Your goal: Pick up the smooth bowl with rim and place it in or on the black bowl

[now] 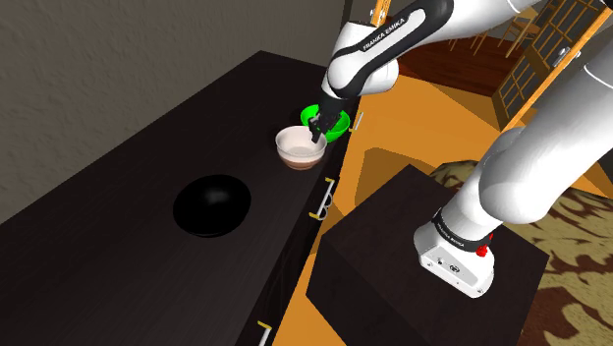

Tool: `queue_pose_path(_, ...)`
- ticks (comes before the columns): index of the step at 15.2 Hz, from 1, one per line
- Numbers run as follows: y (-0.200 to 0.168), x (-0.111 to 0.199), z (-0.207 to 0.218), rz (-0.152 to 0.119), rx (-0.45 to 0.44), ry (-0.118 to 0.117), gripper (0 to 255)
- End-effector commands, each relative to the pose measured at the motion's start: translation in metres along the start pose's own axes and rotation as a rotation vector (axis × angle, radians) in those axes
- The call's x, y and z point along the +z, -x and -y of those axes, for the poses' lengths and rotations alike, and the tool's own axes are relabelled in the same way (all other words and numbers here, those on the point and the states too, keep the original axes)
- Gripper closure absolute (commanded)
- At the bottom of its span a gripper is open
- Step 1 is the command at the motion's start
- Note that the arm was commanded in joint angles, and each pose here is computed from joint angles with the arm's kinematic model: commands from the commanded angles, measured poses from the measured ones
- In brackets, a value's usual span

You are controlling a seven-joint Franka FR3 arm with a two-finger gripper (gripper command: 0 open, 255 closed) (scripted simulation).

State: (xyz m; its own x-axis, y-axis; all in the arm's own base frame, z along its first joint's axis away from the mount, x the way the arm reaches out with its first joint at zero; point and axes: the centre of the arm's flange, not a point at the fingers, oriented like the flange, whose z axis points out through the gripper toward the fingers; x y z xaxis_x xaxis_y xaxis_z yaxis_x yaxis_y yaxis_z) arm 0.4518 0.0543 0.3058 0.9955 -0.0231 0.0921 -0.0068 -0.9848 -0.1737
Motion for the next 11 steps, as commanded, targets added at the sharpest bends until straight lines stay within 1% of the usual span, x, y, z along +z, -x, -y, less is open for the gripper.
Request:
queue_pose_path(1, -0.001, -0.01, 0.001, 0.0, 0.0, 0.0, 255)
queue_pose_path(11, -0.006, -0.062, 0.01, 0.0, 0.0, 0.0, 255)
